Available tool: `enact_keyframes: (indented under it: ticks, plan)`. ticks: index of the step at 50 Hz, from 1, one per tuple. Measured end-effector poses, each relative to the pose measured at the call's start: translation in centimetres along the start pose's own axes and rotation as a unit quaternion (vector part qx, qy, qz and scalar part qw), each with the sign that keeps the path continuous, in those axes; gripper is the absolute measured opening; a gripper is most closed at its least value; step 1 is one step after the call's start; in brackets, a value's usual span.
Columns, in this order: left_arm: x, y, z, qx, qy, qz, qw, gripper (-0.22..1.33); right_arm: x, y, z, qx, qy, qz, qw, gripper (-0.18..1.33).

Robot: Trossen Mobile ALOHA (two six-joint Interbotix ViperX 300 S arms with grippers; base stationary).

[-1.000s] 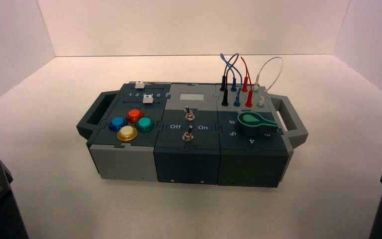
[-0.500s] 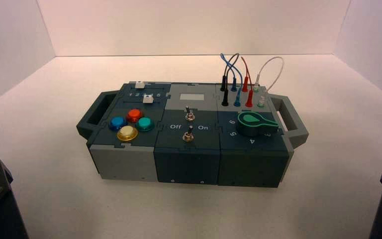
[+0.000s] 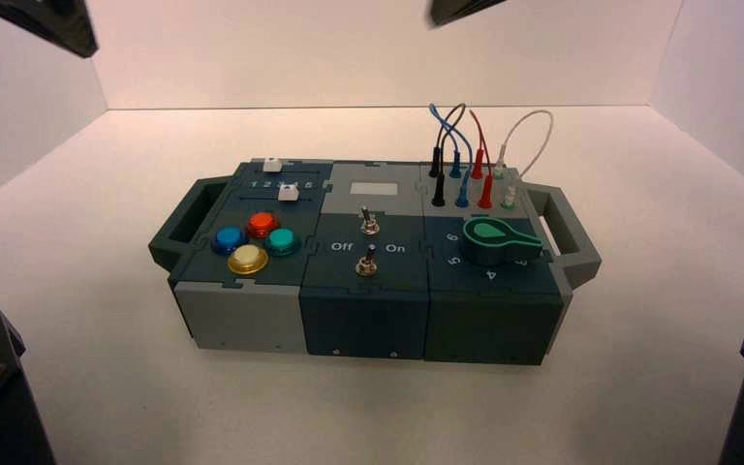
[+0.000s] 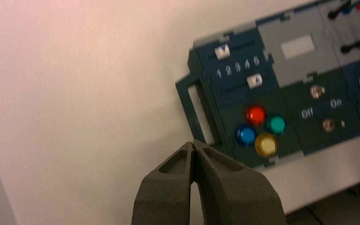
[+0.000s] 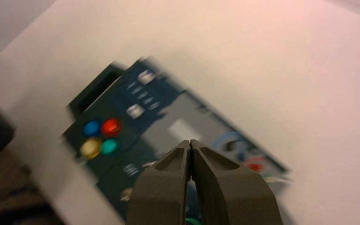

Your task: Push the red button with the right gripper.

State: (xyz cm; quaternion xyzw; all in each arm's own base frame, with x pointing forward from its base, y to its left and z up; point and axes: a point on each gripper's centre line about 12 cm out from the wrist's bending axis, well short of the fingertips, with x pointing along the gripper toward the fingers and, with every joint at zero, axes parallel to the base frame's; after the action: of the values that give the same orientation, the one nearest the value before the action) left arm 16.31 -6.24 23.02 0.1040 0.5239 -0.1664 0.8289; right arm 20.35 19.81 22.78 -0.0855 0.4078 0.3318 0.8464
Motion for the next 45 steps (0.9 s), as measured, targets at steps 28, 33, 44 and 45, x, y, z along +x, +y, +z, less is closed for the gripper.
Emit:
enact_keyframes:
  ticks: [28,33,44,45]
  plan:
    - [0.2,-0.1,-0.4,-0.001,0.022,-0.005,0.9997,-0.16,10.7,7.0,0.1,-0.050,0.165,0.050,0.9838,-0.14]
    - [0.2,-0.2,-0.4,0.001,0.022,-0.006,0.9997,-0.16,12.0,7.6,0.2,-0.051,0.179,0.052,0.9811,-0.14]
    - [0.4,-0.6,-0.4,0.010,0.026,-0.010,0.9996,-0.16,15.1,9.0,0.2,-0.057,0.214,0.056,0.9736,-0.14]
    - [0.4,-0.6,-0.4,0.010,0.026,-0.010,0.9996,-0.16,15.1,9.0,0.2,-0.057,0.214,0.057,0.9734,-0.14]
